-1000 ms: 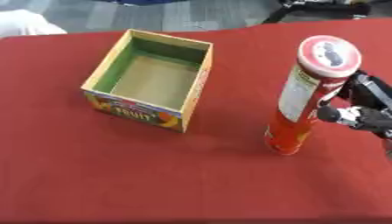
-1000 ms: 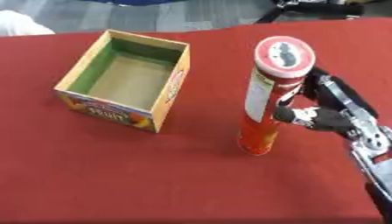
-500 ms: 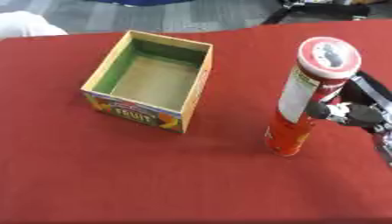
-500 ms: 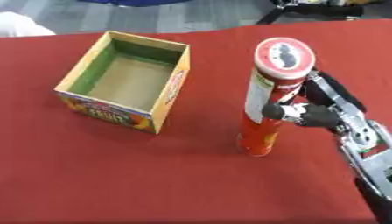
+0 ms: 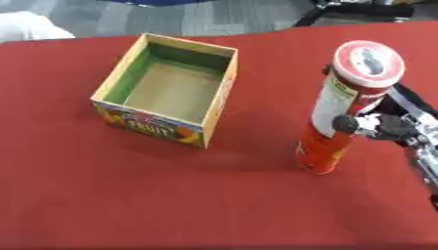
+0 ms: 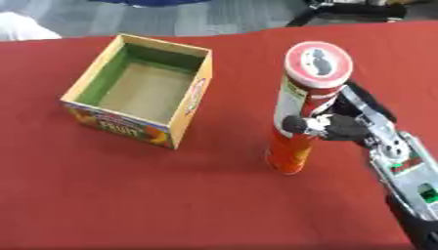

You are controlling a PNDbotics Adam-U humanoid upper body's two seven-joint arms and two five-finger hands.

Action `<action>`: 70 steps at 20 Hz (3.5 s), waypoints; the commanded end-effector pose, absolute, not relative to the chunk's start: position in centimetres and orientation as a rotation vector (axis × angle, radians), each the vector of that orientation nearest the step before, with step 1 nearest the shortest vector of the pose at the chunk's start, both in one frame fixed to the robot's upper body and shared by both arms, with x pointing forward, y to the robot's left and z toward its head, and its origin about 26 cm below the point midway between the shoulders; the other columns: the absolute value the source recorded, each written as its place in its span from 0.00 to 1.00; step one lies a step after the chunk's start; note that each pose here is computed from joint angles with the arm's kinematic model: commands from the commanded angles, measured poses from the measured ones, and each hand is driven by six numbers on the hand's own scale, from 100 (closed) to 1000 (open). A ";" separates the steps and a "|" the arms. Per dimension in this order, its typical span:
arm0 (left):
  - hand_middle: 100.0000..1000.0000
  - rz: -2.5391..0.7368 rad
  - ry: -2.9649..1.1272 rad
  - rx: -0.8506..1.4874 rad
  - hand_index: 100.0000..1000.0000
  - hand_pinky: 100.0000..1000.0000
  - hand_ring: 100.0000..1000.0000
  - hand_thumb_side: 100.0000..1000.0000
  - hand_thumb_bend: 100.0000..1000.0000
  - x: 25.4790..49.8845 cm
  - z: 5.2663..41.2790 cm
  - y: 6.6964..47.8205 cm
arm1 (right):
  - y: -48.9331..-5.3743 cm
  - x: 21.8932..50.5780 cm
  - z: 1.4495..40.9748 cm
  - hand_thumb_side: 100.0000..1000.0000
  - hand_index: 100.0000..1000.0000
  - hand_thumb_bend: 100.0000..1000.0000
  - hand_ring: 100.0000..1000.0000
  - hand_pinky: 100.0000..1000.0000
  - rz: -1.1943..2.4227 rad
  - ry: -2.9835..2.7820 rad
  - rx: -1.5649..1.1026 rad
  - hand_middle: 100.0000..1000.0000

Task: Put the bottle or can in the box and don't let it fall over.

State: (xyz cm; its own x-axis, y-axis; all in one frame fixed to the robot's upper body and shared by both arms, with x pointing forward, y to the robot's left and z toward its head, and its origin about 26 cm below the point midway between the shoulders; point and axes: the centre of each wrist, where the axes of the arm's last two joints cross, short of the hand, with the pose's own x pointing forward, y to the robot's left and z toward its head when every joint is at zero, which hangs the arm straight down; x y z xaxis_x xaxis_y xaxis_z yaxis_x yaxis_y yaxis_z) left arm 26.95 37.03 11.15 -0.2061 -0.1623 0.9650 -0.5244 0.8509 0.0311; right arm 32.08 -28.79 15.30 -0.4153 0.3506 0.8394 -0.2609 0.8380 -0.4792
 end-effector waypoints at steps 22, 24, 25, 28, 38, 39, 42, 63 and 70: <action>0.73 0.340 -1.801 0.532 0.76 0.69 0.81 0.75 0.36 27.0 12.0 37.1 | -27.8 32.1 17.1 0.49 0.47 1.00 0.59 0.68 0.577 -1.935 -0.047 0.43; 0.73 0.340 -1.802 0.533 0.76 0.69 0.81 0.75 0.36 27.0 12.1 37.2 | -27.8 32.1 17.4 0.49 0.45 1.00 0.59 0.68 0.575 -1.945 -0.056 0.42; 0.73 0.340 -1.803 0.533 0.76 0.69 0.81 0.75 0.36 27.0 12.1 37.2 | -27.8 32.1 17.5 0.49 0.45 1.00 0.59 0.68 0.575 -1.947 -0.060 0.42; 0.73 0.340 -1.801 0.533 0.77 0.69 0.81 0.75 0.36 27.0 12.0 37.2 | -27.7 32.1 17.9 0.49 0.45 1.00 0.58 0.68 0.576 -1.961 -0.068 0.42; 0.73 0.338 -1.799 0.535 0.77 0.69 0.81 0.75 0.36 27.0 12.0 37.2 | -26.9 32.0 20.9 0.49 0.40 1.00 0.57 0.68 0.584 -2.063 -0.085 0.38; 0.73 0.338 -1.799 0.536 0.77 0.69 0.81 0.75 0.36 27.0 12.0 37.3 | -26.7 32.0 21.3 0.49 0.40 1.00 0.57 0.68 0.589 -2.076 -0.083 0.38; 0.73 0.336 -1.799 0.536 0.77 0.69 0.81 0.75 0.36 27.0 12.0 37.3 | -25.8 32.0 22.9 0.49 0.40 1.00 0.56 0.68 0.613 -2.120 -0.073 0.37; 0.73 0.328 -1.810 0.516 0.77 0.69 0.81 0.75 0.37 27.3 12.3 37.0 | -13.9 36.3 32.9 0.49 0.39 1.00 0.57 0.69 0.781 -2.316 0.070 0.37; 0.73 0.323 -1.830 0.490 0.77 0.69 0.81 0.75 0.37 27.7 12.7 36.5 | -10.0 40.4 32.4 0.49 0.40 1.00 0.57 0.68 0.649 -2.300 0.033 0.37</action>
State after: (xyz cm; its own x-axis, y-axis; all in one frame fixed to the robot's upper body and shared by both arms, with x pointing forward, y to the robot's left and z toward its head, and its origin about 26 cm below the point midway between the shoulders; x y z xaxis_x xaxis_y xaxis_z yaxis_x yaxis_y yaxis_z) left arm 27.63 36.45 11.78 -0.2302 -0.1497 0.9616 -0.4926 0.8701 0.0175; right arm 40.06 -10.45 31.77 -0.7189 0.1649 0.6752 -0.2316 0.8591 -0.4565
